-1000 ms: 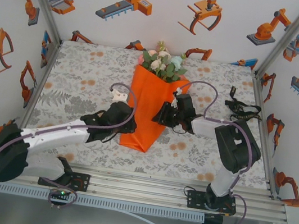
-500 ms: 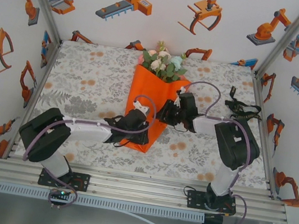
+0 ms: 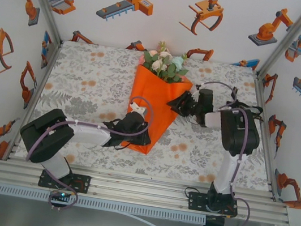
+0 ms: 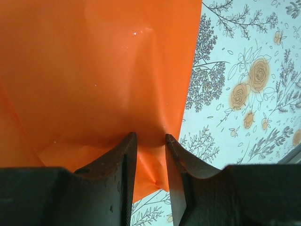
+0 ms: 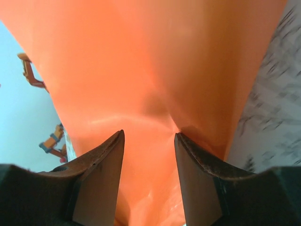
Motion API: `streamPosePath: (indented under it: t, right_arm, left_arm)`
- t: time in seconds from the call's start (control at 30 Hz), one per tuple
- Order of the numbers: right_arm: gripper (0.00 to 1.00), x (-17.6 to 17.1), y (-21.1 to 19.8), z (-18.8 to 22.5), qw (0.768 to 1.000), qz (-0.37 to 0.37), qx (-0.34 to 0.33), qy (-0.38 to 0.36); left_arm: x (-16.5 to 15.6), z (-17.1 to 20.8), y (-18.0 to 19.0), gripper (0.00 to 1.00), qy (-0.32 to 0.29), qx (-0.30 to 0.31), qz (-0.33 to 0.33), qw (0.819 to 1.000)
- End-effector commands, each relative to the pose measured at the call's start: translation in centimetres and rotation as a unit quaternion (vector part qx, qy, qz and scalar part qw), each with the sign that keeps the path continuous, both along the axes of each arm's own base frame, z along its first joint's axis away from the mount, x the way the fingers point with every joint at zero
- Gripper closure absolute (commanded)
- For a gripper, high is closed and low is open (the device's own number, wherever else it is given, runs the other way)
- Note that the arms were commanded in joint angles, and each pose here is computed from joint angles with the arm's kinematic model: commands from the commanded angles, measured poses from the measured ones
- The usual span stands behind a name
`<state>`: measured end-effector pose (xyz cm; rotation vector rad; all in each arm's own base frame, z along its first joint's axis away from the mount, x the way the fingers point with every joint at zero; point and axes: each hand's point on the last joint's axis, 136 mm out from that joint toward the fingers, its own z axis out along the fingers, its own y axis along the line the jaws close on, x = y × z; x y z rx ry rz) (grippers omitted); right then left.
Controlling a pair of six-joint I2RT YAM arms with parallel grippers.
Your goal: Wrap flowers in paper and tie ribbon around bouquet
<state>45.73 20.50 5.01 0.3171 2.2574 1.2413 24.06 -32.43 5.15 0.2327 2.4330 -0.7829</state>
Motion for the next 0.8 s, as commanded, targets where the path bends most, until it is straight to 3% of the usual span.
streamPosePath:
  t: [0.0,0.27,0.43,0.6,0.77]
  right_arm:
    - [0.52,2.6,-3.4,-2.7,0.998,-0.052,0.003,0.028]
    - [0.52,8.7,-9.1,-2.1,0.993,-0.115,0.026,0.026]
    - [0.52,12.0,-11.4,-0.9,0.992,-0.124,-0.001,0.019]
    - [0.52,13.4,-11.3,5.6,0.995,-0.095,-0.018,-0.027]
    - [0.52,10.0,-10.8,12.7,0.993,-0.080,-0.034,-0.074]
  left_arm:
    - [-1.4,-2.6,2.2,0.66,0.032,0.048,0.004,0.998]
    - [-1.1,-1.7,2.3,0.66,0.024,0.050,0.009,0.998]
    - [-1.0,-1.2,2.3,0.66,0.019,0.049,0.010,0.999]
    - [-0.7,0.6,1.9,0.65,0.006,0.035,0.008,0.999]
    - [-0.5,3.5,0.8,0.62,-0.011,0.007,-0.005,1.000]
